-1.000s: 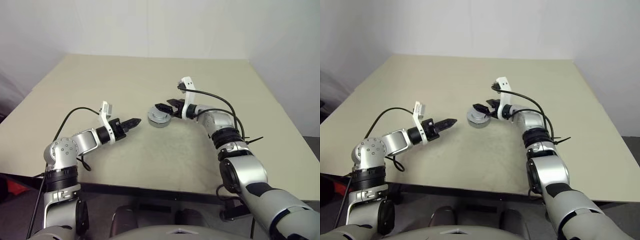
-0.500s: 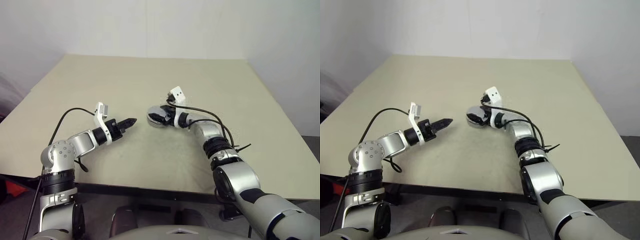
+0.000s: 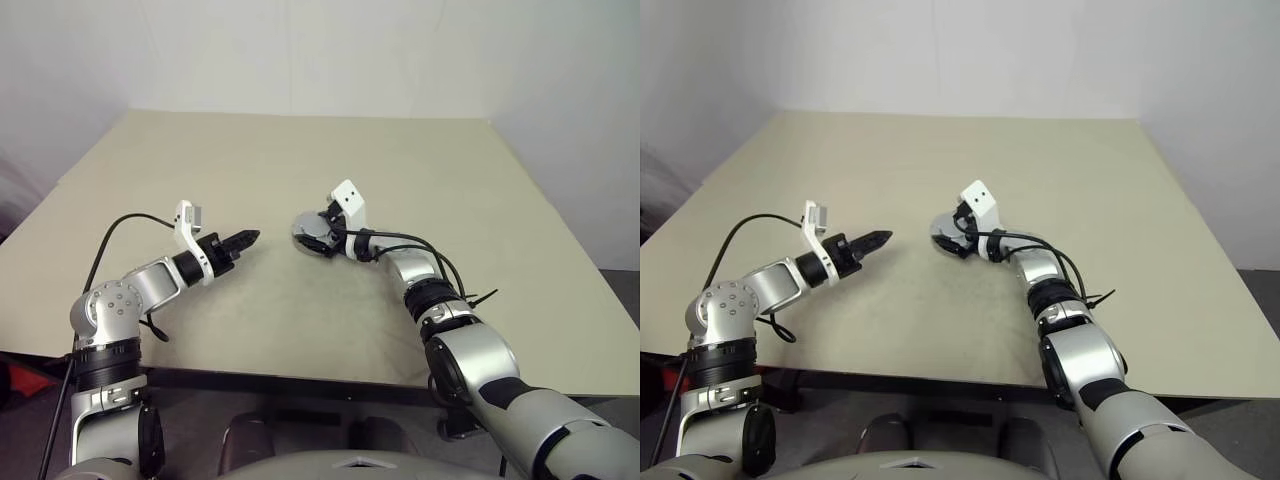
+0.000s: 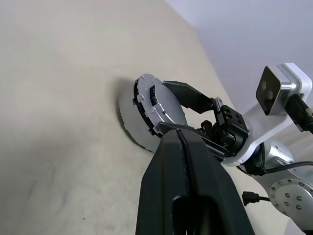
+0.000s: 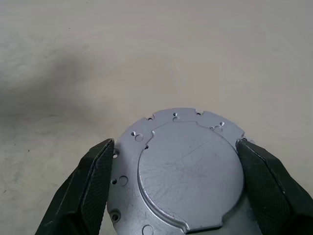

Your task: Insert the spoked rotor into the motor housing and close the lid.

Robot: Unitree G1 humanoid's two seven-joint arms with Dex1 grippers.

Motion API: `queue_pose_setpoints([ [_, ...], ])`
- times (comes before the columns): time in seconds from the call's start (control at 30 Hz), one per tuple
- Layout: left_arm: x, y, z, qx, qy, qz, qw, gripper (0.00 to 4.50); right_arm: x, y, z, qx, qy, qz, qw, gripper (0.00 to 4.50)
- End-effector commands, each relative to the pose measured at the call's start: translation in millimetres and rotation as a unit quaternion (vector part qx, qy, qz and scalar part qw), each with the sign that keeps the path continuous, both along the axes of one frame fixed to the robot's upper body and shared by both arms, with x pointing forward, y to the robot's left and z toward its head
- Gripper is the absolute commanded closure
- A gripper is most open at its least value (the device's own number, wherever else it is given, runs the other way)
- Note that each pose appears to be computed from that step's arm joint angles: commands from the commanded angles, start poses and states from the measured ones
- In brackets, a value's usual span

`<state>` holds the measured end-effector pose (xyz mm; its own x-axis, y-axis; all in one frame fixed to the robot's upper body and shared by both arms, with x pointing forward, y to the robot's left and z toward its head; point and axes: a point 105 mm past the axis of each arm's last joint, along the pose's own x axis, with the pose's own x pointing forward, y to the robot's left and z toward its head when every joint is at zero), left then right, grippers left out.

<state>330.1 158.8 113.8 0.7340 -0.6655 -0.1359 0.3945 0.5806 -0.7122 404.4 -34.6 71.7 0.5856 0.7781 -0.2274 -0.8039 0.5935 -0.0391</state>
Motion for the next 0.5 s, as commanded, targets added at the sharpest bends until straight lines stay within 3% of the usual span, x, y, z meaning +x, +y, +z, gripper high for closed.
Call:
queue_pose_setpoints([
  [0.03,3.8,1.8,10.8,-0.002,-0.022,0.006,1.0,4.5,-3.8,2.5,-6.1,-0.002,0.017,0.012,1.0,0.95],
  [0.1,3.8,1.2,10.3,-0.002,-0.021,0.006,1.0,4.5,-3.2,1.6,-6.5,-0.008,0.015,0.01,1.0,1.51],
  [0.5,3.4,-0.5,9.8,-0.006,-0.018,0.004,1.0,4.5,-0.1,-0.6,-6.4,-0.011,0.014,-0.002,1.0,1.55],
])
